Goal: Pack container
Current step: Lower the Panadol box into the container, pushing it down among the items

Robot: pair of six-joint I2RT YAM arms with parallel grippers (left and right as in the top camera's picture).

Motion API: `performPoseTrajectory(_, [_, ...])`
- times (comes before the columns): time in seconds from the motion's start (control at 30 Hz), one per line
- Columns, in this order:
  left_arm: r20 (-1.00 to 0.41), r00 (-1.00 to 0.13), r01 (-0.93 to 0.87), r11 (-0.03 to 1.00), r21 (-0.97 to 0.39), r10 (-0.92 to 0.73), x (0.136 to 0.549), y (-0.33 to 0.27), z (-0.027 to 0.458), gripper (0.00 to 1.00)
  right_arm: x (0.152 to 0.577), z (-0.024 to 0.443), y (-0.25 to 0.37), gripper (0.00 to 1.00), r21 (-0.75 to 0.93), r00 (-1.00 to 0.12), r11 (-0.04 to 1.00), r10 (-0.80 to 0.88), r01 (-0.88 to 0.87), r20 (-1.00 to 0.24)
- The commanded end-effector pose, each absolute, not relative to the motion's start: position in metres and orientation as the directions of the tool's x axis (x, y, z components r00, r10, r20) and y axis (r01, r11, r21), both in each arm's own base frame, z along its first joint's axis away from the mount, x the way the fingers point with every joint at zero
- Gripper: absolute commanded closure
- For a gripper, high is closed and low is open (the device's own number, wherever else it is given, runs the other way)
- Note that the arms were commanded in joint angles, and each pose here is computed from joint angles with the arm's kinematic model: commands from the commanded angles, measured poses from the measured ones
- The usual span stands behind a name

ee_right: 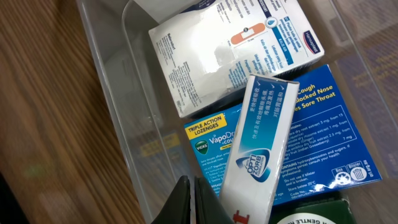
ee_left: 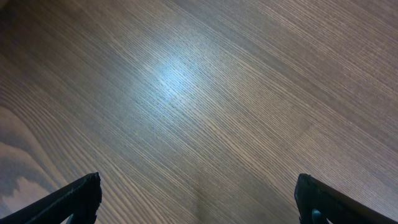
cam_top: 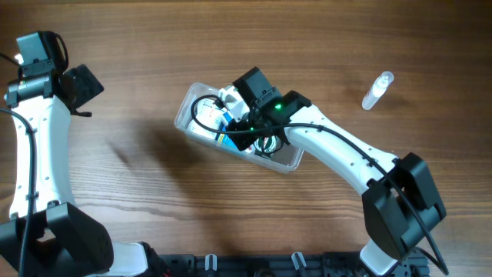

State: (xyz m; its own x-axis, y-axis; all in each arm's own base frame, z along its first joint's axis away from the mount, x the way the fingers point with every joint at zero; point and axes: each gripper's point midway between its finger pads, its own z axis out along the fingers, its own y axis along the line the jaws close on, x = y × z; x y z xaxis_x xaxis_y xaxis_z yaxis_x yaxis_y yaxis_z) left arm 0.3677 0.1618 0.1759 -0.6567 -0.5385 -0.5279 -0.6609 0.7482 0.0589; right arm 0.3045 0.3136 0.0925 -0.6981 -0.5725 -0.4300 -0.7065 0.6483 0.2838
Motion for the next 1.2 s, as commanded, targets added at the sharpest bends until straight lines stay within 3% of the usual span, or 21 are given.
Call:
performPoseTrajectory(0.0, [-0.552,-0.642,-0.667,0.743,0.06,-0.532,0.367,0.165,0.186,0.0,0.304,0.082,0.316,0.96,0.284,-0.691,0.637,-0.591,-0.717,-0.417])
performPoseTrajectory(0.47, [-0.552,-0.642,-0.667,0.742,0.059,-0.533,0.367,0.165,0.186,0.0,0.305,0.061,0.316,0.96,0.279,-0.683,0.629,-0.612,-0.726,-0.397])
performPoseTrajectory(0.6, [-0.552,-0.642,-0.667,0.743,0.059,-0.532,0.367,0.165,0.186,0.0,0.316,0.059,0.307,0.96,0.212,-0.684,0.665,-0.611,-0.716,-0.398])
performPoseTrajectory(0.93, [-0.552,-0.642,-0.667,0.742,0.059,-0.533,0.367,0.165,0.186,0.0,0.327,0.099,0.303,0.96,0.176,-0.659,0.674,-0.575,-0.718,-0.485])
performPoseTrajectory(1.17, [-0.552,-0.641,-0.667,0.742,0.059,-0.533,0.367,0.165,0.186,0.0,0.324,0.094,0.289,0.96,0.141,-0.682,0.704,-0.586,-0.696,-0.438])
